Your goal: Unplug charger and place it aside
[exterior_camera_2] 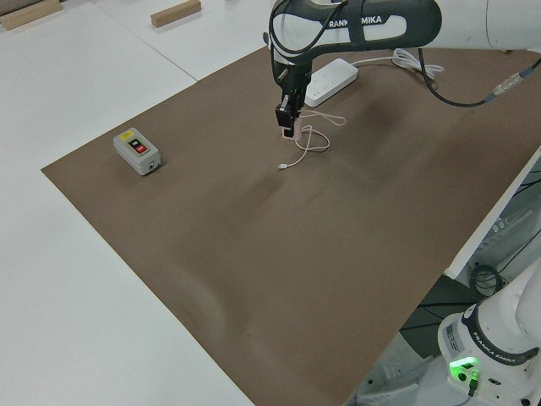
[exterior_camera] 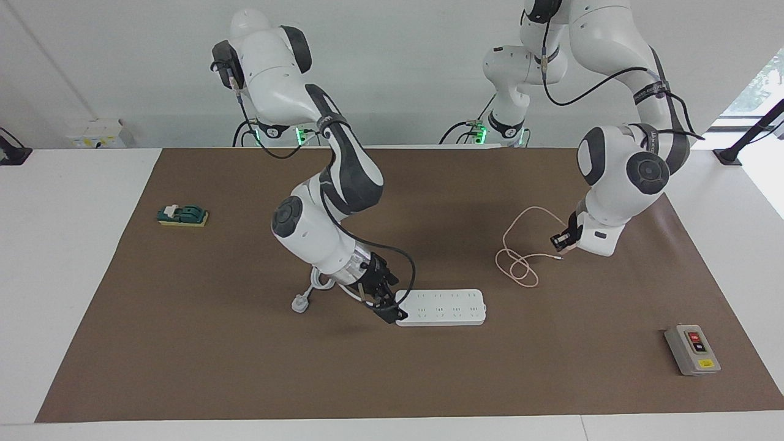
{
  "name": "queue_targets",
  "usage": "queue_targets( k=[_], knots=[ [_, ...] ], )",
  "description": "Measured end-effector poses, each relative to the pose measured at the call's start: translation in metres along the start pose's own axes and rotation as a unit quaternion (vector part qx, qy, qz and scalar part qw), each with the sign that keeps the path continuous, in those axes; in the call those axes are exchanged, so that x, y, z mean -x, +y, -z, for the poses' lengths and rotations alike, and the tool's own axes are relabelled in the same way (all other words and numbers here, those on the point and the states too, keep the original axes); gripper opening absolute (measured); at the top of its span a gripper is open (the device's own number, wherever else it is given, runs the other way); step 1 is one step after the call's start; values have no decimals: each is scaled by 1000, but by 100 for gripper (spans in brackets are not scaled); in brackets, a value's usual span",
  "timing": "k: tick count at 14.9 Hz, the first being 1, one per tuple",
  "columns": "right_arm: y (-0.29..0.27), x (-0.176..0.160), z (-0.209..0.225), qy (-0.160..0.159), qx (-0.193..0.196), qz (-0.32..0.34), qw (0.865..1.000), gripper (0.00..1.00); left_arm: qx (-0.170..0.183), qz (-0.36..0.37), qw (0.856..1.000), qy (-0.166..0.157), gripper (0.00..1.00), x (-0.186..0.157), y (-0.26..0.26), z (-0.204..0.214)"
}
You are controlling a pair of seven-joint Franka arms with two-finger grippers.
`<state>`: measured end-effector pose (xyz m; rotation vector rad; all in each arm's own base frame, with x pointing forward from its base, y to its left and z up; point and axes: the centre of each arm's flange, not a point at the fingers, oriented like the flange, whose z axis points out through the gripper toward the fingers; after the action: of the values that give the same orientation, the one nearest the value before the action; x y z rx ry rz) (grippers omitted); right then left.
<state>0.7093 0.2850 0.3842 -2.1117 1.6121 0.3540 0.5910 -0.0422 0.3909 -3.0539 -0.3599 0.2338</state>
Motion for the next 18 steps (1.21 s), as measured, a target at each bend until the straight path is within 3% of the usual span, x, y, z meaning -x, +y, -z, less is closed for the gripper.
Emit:
queue_targets(
  k=[2, 5, 8, 11, 14, 18],
  knots=[
    [3, -6, 31, 30, 21, 27, 999, 100, 7, -38, 999, 10, 32, 19, -21, -7],
    [10, -12, 79, 93, 49, 138, 985, 100, 24, -75, 997, 26, 32, 62, -28, -25],
    [24, -29, 121, 127, 77, 240, 960, 100, 34, -89, 994, 52, 32, 83, -31, -53],
    [39, -58, 166, 152, 123, 329, 924, 100, 36, -97, 993, 57, 32, 83, -48, -61],
    [51, -71, 202, 161, 153, 380, 898, 100, 37, -97, 993, 55, 59, 78, -71, -64],
    [60, -81, 230, 154, 165, 405, 886, 100, 39, -89, 994, 46, 100, 70, -101, -56]
  ],
)
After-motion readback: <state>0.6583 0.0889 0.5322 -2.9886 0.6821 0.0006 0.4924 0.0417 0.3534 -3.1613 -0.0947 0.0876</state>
